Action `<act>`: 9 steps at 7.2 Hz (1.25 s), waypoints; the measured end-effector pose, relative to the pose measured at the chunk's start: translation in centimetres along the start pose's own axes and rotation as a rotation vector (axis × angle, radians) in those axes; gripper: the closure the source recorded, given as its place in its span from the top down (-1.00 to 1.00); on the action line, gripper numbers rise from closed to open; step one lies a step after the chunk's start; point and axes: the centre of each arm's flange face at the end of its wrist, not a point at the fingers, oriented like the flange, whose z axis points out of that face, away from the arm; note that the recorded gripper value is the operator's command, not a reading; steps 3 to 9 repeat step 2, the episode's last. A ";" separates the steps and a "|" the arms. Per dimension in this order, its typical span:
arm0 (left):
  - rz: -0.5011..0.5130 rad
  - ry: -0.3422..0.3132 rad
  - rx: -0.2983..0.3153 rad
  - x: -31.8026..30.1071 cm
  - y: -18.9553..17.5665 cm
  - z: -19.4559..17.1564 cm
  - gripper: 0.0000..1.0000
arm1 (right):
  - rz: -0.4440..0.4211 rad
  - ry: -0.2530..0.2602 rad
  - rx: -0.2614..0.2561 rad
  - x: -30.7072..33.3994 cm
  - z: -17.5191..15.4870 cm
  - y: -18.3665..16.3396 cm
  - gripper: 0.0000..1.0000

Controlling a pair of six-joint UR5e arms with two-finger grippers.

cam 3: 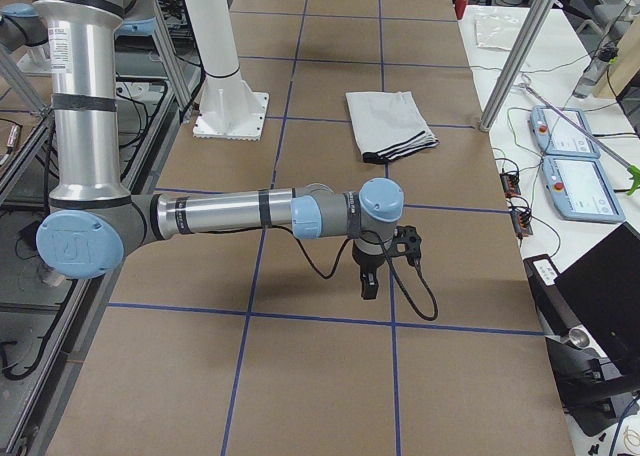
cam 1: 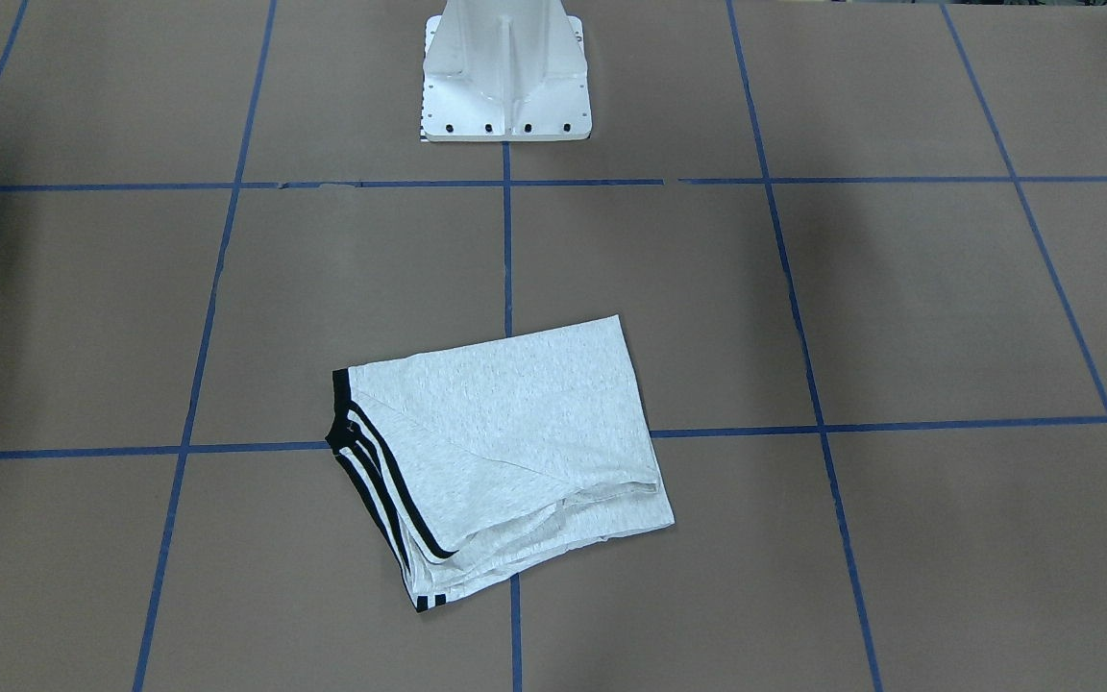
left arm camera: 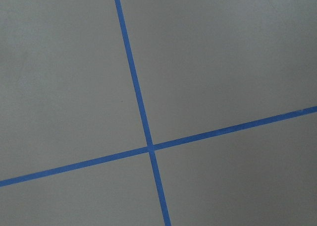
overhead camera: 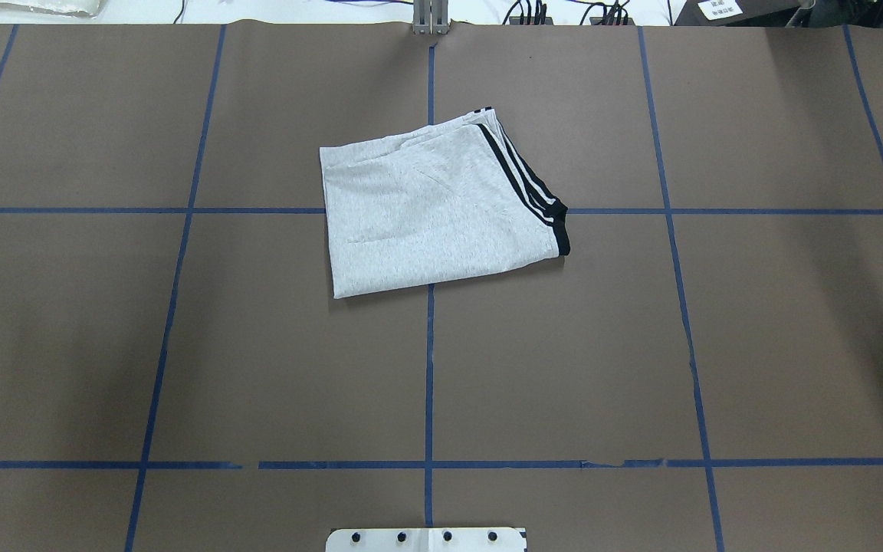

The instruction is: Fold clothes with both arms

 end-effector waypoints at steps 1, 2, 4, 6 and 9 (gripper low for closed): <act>-0.005 0.000 -0.002 -0.2 0.2 0.0 1.00 | 0.000 0.000 0.000 0.0 0.0 0.0 1.00; -0.009 -0.001 -0.003 -0.3 0.3 0.0 1.00 | 0.000 0.000 -0.001 0.0 0.0 0.0 1.00; -0.009 -0.001 -0.003 -0.3 0.3 0.0 1.00 | 0.000 0.000 -0.001 0.0 0.0 0.0 1.00; -0.009 -0.001 -0.003 -0.3 0.3 0.0 1.00 | 0.000 0.000 -0.001 0.0 0.0 0.0 1.00; -0.009 -0.001 -0.003 -0.3 0.3 0.0 1.00 | 0.000 0.000 -0.001 0.0 0.0 0.0 1.00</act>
